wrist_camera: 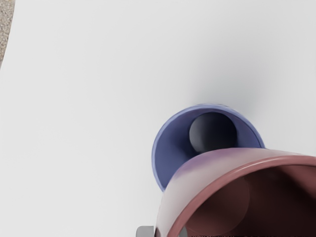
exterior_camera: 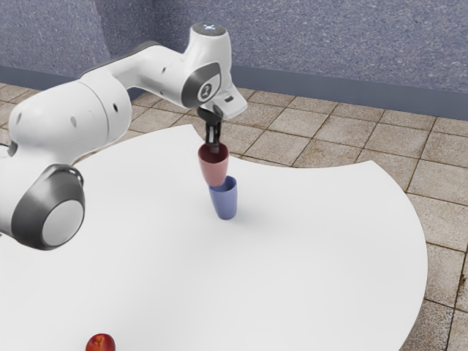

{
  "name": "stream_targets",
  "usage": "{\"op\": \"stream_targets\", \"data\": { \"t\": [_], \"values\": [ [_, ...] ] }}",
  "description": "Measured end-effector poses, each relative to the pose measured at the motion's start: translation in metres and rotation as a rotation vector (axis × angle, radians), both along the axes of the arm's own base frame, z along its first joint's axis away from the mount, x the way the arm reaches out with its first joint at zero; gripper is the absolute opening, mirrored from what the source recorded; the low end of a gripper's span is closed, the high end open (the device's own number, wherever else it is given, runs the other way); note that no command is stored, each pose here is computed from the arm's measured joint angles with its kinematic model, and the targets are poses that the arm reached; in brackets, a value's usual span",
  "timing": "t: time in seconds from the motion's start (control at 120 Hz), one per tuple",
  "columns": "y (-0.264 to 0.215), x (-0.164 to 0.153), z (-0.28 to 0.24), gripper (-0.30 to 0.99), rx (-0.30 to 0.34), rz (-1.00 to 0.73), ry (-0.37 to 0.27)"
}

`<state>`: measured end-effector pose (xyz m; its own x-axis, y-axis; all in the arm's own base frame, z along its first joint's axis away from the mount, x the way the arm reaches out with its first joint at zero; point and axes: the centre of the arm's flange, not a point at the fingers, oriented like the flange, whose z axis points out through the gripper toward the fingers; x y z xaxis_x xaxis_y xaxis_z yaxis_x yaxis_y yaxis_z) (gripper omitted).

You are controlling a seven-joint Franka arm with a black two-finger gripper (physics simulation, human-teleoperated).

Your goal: Place the left cup onto the right cup

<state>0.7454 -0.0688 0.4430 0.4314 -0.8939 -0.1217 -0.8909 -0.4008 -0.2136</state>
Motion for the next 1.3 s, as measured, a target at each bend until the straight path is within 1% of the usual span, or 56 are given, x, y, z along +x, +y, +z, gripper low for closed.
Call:
{"op": "stream_targets", "data": {
  "t": [0.308,0.733,0.892,0.992,1.125,1.3],
  "values": [
    [-0.013,0.007,-0.009,-0.09,0.006,-0.03,0.001],
    [-0.009,0.013,-0.032,-0.09,0.012,-0.035,0.011],
    [-0.005,0.013,-0.03,0.26,0.003,-0.034,0.012],
    [-0.005,0.013,-0.03,0.42,0.001,-0.038,0.014],
    [-0.006,0.013,-0.031,0.55,0.001,-0.044,0.016],
    [-0.003,0.005,-0.022,0.63,-0.007,-0.038,0.029]
  ]
}}
